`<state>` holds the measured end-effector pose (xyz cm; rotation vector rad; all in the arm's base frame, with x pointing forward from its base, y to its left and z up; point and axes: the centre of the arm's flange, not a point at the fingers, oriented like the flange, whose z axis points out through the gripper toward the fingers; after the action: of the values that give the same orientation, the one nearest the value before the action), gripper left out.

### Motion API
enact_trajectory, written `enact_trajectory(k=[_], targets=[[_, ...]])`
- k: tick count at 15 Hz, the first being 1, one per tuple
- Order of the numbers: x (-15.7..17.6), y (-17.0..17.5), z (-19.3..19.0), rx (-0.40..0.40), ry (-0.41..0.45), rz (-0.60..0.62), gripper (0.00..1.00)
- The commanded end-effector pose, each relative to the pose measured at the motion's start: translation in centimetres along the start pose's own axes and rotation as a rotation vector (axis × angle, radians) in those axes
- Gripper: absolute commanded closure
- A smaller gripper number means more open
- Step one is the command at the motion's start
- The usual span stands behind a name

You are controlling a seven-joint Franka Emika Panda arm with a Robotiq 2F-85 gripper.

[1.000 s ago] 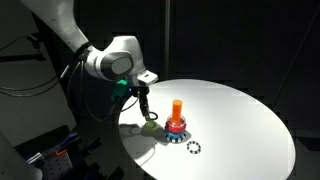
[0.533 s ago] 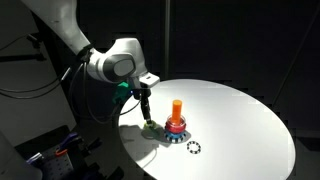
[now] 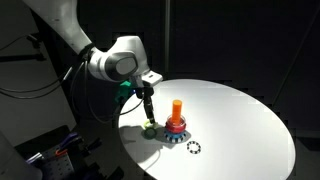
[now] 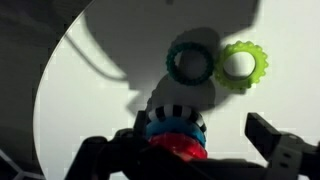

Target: Remove the yellow, green and clear rings from the orange stand and put them on the table

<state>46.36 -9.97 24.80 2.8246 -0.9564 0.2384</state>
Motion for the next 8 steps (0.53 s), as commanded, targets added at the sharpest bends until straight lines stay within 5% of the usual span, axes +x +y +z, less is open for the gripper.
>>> enact_trajectory(k=[1, 8], targets=[[1.1, 0.5, -1.1, -0.024, 0.044, 0.029, 0.00], [2.7, 1.4, -0.9, -0.026, 0.128, 0.086, 0.00]])
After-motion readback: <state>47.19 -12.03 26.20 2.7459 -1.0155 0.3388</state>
